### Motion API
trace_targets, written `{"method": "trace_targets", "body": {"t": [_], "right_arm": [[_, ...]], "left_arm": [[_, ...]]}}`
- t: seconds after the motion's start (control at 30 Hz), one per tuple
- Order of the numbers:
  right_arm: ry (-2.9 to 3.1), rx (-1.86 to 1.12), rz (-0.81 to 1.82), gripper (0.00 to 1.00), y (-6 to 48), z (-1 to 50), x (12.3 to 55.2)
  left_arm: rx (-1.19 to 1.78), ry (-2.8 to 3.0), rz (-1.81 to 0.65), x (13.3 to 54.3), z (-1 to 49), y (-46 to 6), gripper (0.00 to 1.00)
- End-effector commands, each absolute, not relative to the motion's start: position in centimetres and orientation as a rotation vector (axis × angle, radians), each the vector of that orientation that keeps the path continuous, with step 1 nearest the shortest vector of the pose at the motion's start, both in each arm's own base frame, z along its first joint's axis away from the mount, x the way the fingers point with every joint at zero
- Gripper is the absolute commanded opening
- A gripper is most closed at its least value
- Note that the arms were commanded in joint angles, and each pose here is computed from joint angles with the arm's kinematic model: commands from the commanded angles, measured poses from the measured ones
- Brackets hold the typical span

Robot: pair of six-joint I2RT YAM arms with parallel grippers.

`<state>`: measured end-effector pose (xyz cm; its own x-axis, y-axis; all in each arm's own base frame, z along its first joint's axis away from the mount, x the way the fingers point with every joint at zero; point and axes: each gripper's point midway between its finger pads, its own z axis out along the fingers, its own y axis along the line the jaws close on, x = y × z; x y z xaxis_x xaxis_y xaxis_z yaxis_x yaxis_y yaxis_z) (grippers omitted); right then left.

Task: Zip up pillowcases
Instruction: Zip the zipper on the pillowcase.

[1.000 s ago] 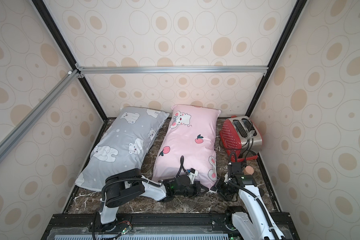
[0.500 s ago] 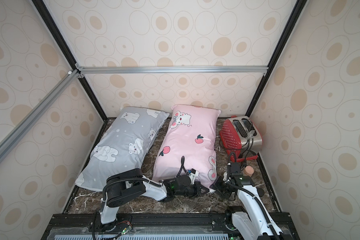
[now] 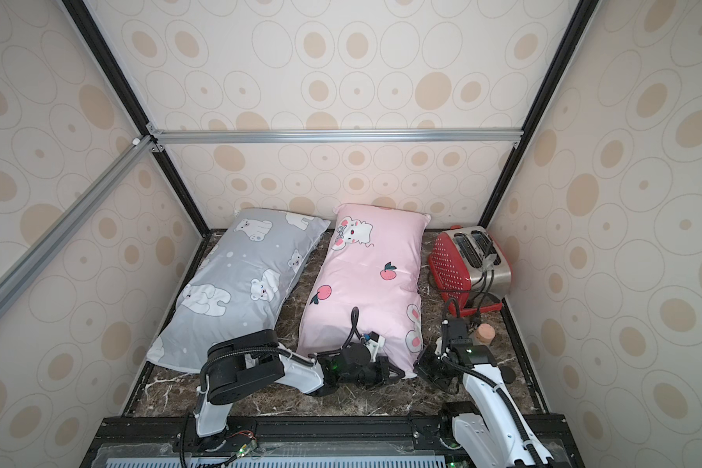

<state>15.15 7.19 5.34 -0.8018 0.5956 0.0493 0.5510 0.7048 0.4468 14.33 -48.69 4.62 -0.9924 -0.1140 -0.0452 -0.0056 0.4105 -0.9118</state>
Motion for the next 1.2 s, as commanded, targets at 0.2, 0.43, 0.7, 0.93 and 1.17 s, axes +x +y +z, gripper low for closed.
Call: {"method": "trace_targets", "body": {"t": [0.2,0.43,0.7,0.93,1.17], "right_arm": [[2.804,0.941,0.613,0.00,6.4,6.3,15.0],[2.794,0.918,0.563,0.00,5.8,7.1,15.4],[2.797,0.888,0.472,0.00,4.8,7.9,15.7],[2.799,0.885,0.425,0.00,4.3,8.2,15.7],[2.801,0.921,0.376,0.00,3.7,8.0,15.5]], "left_arm": [[-0.267,2.645,-1.328,15.8,0.8,-43.1,0.00],[-0.294,2.663,-1.170,17.0,0.2,-39.2,0.00],[-0.312,2.730,-0.800,17.7,-0.9,-29.8,0.00],[-0.272,2.817,-0.446,17.0,-1.7,-21.5,0.00],[-0.282,2.780,-0.143,17.1,0.6,-14.2,0.00]]}}
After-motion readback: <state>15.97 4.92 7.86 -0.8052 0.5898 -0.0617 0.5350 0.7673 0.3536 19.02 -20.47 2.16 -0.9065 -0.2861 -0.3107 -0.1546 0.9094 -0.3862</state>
